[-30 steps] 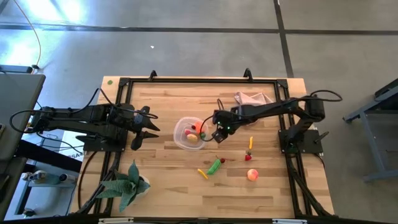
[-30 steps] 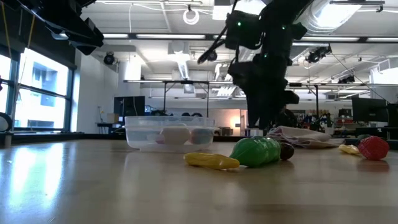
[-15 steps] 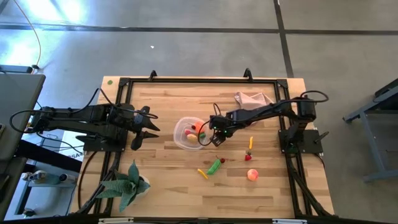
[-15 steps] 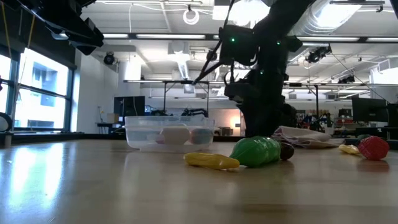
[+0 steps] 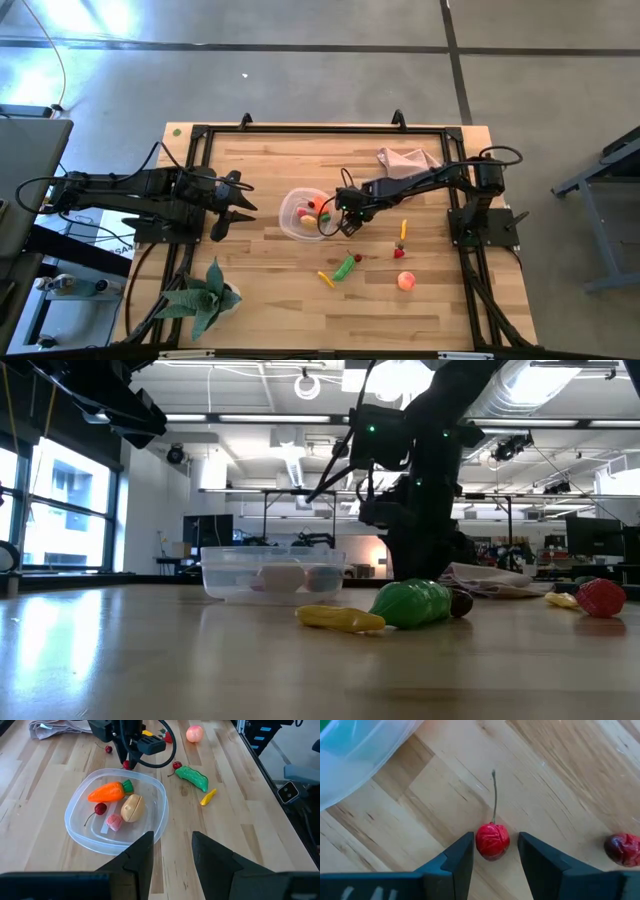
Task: Pick and placing Produce into tupperware
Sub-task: Put the middle cherry into the transparent bin
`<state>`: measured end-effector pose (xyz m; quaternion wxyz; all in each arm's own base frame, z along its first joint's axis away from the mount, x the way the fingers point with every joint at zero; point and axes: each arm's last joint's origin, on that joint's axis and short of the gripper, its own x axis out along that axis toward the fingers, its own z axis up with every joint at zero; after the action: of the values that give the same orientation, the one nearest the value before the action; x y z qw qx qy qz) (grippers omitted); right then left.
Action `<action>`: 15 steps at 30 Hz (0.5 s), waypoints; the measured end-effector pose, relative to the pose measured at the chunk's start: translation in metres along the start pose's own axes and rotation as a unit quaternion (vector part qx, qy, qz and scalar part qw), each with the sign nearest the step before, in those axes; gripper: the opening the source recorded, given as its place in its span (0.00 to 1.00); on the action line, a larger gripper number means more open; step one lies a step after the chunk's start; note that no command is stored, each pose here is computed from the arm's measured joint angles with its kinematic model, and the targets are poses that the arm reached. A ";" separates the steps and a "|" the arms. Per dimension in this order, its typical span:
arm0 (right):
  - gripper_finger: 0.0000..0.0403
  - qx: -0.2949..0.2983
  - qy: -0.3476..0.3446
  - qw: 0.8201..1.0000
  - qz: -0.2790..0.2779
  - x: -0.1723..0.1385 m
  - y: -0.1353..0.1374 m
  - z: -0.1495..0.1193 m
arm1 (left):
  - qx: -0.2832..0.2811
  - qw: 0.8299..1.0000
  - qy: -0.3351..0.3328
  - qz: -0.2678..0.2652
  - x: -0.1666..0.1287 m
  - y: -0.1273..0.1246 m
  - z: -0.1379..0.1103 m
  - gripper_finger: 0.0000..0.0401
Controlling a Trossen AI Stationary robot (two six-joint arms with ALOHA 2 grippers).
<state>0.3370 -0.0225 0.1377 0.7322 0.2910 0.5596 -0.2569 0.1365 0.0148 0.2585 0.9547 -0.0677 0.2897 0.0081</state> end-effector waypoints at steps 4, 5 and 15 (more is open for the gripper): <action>0.37 -0.009 -0.002 1.000 -0.001 0.000 0.000 0.000 | 0.000 1.000 0.000 0.000 0.000 0.000 0.000 0.30; 0.37 -0.010 -0.002 1.000 -0.002 0.000 0.000 0.000 | 0.000 1.000 0.000 0.000 0.000 0.000 0.000 0.30; 0.37 -0.029 -0.004 1.000 -0.002 0.001 0.000 0.000 | 0.000 1.000 0.000 0.000 0.000 0.000 0.000 0.30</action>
<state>0.3373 -0.0226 0.1371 0.7422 0.2669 0.5646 -0.2434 0.1365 0.0148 0.2585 0.9547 -0.0677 0.2897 0.0082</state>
